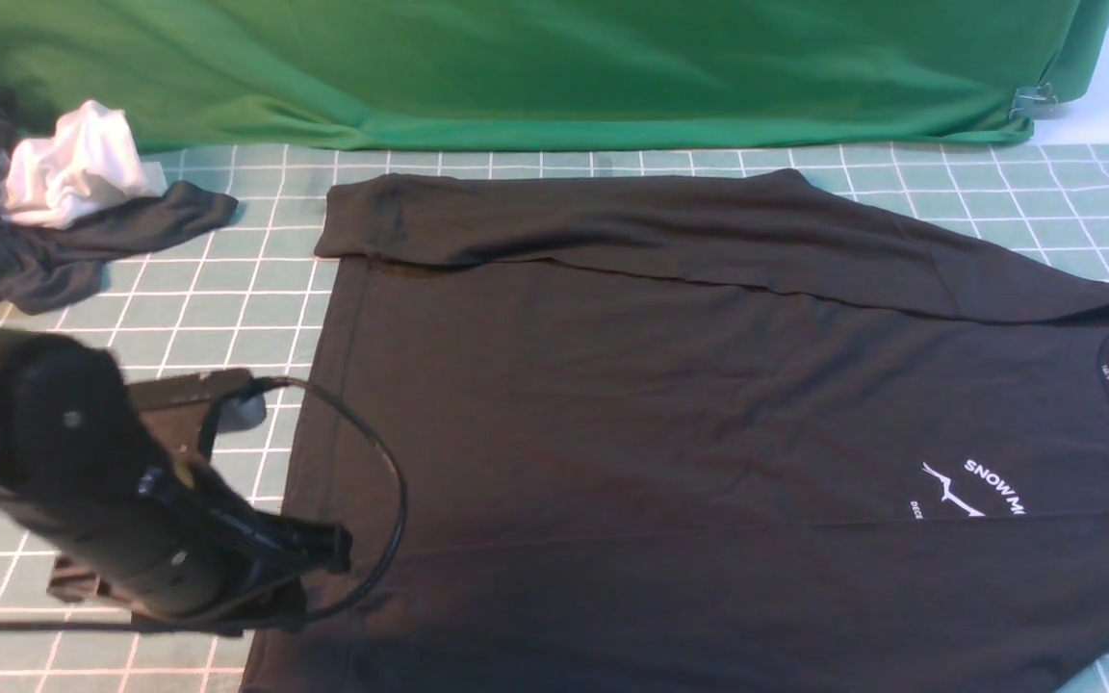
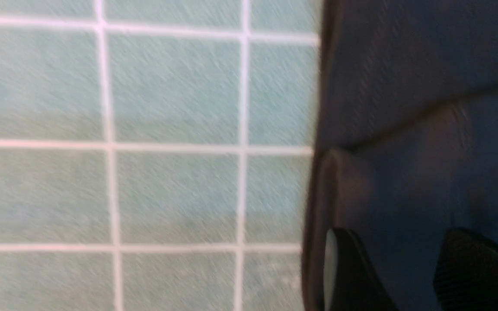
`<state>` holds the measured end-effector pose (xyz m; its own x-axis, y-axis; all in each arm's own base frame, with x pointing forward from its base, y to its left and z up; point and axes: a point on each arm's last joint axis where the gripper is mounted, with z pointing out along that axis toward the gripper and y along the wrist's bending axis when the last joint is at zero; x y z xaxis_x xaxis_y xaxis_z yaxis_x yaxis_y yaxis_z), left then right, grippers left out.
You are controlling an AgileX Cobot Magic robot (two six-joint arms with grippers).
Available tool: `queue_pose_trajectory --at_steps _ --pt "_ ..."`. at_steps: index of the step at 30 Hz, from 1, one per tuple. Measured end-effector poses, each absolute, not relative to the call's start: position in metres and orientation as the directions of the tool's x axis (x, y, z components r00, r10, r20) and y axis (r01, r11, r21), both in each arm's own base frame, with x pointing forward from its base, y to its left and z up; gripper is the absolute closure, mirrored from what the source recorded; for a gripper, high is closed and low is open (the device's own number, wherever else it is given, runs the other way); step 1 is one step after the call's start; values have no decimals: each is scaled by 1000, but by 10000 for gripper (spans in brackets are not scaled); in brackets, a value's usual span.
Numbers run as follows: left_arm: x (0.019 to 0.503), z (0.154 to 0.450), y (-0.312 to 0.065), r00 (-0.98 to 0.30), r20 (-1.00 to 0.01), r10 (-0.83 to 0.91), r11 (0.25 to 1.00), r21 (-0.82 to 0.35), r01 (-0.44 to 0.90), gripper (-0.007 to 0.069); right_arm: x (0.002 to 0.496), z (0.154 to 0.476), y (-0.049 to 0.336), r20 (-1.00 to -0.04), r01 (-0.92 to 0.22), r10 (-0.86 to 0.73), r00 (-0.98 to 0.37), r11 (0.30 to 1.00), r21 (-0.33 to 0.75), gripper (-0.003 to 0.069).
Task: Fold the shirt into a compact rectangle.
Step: 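Grasp the left edge of the dark T-shirt lying flat on the table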
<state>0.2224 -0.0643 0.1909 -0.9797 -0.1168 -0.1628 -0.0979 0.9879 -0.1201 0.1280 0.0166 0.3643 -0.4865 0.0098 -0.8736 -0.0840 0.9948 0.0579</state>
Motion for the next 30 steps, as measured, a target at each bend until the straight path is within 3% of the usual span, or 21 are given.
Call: queue_pose_trajectory --at_steps 5,17,21,26,30 --pt "233 184 -65 -970 -189 -150 985 -110 -131 364 142 356 20 -843 -95 -11 -538 994 47 602" --pt "247 158 -76 -978 -124 -165 978 -147 -146 369 147 356 24 -848 -119 -23 -530 992 48 582" --pt "246 157 -75 -981 -116 -153 981 -139 -137 433 147 356 24 -848 -119 -23 -530 992 48 580" --pt "245 157 -74 -985 -107 -132 985 -121 -119 587 147 356 24 -848 -119 -23 -530 992 48 573" --pt "244 159 -74 -985 -114 -131 986 -123 -117 614 147 356 24 -848 -119 -23 -530 992 48 568"
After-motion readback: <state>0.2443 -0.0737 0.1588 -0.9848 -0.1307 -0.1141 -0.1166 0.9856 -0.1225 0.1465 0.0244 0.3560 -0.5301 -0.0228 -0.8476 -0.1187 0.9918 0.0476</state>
